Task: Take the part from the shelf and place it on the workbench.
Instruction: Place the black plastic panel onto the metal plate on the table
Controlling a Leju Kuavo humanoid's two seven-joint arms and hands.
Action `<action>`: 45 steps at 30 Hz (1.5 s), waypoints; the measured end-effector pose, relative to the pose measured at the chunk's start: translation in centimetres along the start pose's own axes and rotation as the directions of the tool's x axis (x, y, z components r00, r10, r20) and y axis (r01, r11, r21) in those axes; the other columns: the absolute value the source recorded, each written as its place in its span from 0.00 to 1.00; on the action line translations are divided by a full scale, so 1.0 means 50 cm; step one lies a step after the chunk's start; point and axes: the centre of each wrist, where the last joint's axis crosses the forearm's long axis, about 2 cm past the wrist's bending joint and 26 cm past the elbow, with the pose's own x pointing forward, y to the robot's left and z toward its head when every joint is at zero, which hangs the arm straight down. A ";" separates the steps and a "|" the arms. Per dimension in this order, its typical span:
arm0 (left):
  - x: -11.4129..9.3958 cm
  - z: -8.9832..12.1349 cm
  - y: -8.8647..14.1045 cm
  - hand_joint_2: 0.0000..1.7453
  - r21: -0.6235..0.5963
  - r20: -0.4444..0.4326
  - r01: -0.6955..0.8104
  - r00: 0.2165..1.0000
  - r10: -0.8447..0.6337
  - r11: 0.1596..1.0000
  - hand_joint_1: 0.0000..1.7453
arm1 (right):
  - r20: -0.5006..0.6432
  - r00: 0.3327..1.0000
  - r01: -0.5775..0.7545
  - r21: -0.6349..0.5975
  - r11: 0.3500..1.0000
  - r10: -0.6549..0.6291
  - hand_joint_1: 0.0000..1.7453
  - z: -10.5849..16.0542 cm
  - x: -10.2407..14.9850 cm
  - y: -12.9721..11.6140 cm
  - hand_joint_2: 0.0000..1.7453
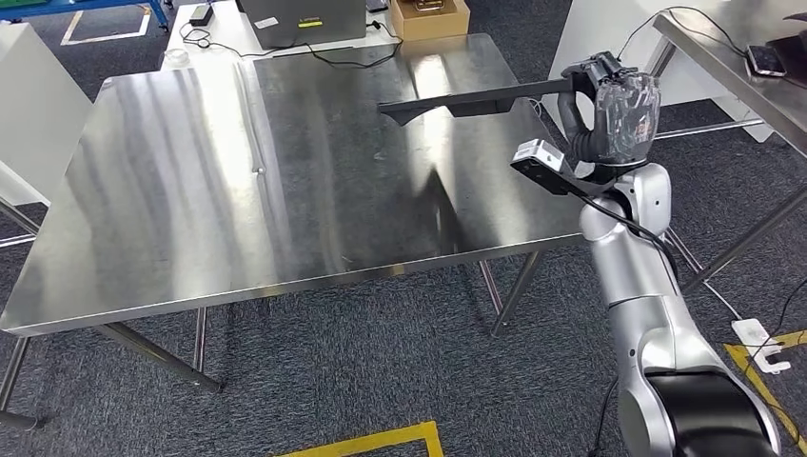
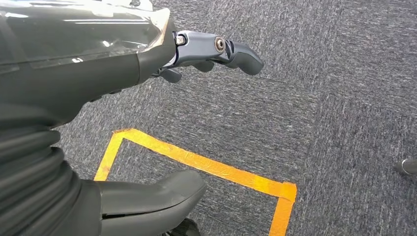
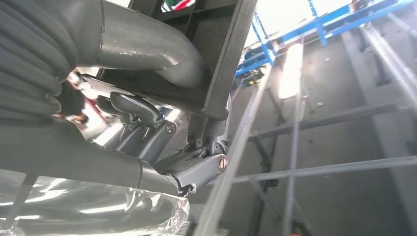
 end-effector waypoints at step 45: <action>0.021 -0.011 -0.005 1.00 -0.070 0.063 0.071 0.996 -0.067 0.995 0.00 | 0.343 0.938 -0.085 0.373 0.924 -0.052 1.00 0.142 0.272 0.165 1.00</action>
